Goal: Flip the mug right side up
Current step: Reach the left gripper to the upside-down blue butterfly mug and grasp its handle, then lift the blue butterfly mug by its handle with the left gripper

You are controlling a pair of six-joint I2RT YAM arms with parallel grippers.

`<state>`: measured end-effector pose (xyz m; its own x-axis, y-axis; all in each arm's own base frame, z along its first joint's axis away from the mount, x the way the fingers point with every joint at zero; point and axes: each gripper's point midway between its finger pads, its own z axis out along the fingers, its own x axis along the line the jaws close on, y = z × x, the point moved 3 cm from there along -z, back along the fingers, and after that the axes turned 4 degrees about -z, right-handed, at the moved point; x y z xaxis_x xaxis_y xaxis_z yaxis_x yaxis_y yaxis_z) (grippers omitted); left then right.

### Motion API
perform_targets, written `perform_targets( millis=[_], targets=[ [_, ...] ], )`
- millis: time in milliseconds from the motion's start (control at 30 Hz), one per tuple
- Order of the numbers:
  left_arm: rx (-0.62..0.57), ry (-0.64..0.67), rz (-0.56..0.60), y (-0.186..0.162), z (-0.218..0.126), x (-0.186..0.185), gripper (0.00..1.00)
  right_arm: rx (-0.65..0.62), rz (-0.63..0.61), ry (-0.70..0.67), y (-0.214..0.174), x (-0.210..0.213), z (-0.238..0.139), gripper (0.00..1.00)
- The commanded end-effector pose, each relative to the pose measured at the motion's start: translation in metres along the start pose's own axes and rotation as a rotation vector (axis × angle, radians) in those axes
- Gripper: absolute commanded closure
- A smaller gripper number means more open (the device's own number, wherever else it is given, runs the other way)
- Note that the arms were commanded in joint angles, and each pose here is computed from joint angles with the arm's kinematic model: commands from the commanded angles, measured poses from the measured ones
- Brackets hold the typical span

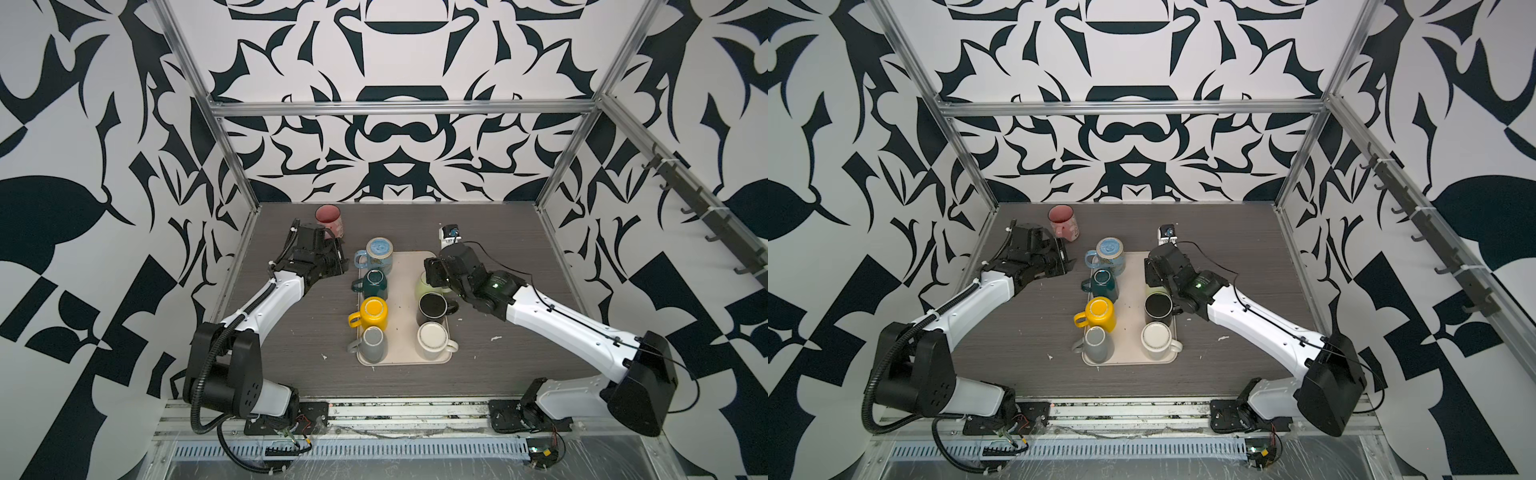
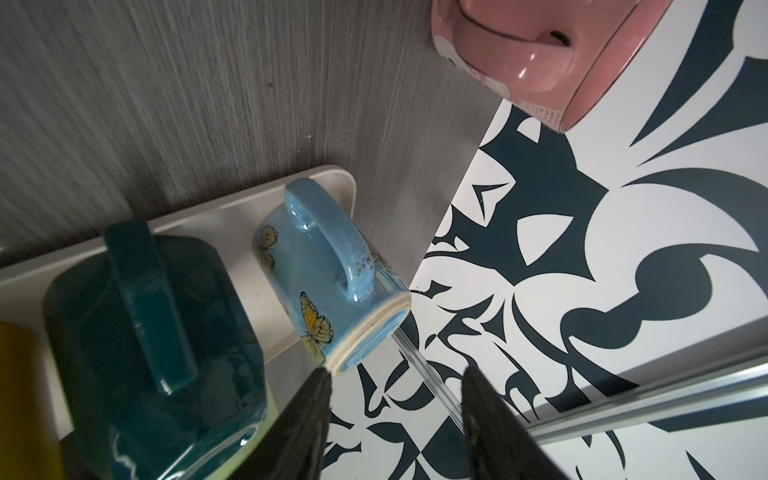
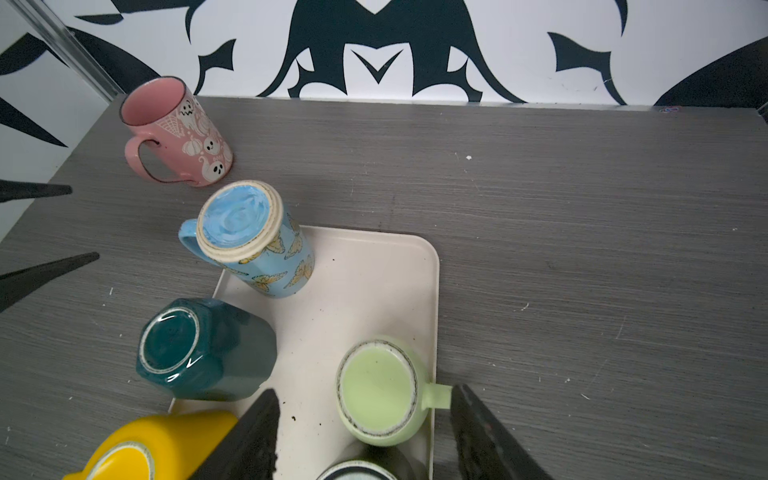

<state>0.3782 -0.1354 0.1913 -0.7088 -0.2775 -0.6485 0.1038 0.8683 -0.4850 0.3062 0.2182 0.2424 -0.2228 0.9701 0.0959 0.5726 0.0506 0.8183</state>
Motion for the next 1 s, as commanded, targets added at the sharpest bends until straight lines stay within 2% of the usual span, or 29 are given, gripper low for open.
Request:
perform_targets(
  millis=[0, 300, 967],
  targets=[
    [-0.01, -0.008, -0.049, 0.002, 0.005, 0.001, 0.46, -0.035, 0.027, 0.006, 0.017, 0.0, -0.007, 0.33],
    [-0.029, 0.019, -0.072, -0.005, 0.017, 0.003, 0.44, -0.018, 0.047, 0.015, 0.015, -0.005, -0.001, 0.33],
    [-0.095, 0.075, -0.103, -0.003, 0.07, 0.009, 0.42, -0.008, 0.098, -0.002, 0.007, -0.034, -0.001, 0.33]
  ],
)
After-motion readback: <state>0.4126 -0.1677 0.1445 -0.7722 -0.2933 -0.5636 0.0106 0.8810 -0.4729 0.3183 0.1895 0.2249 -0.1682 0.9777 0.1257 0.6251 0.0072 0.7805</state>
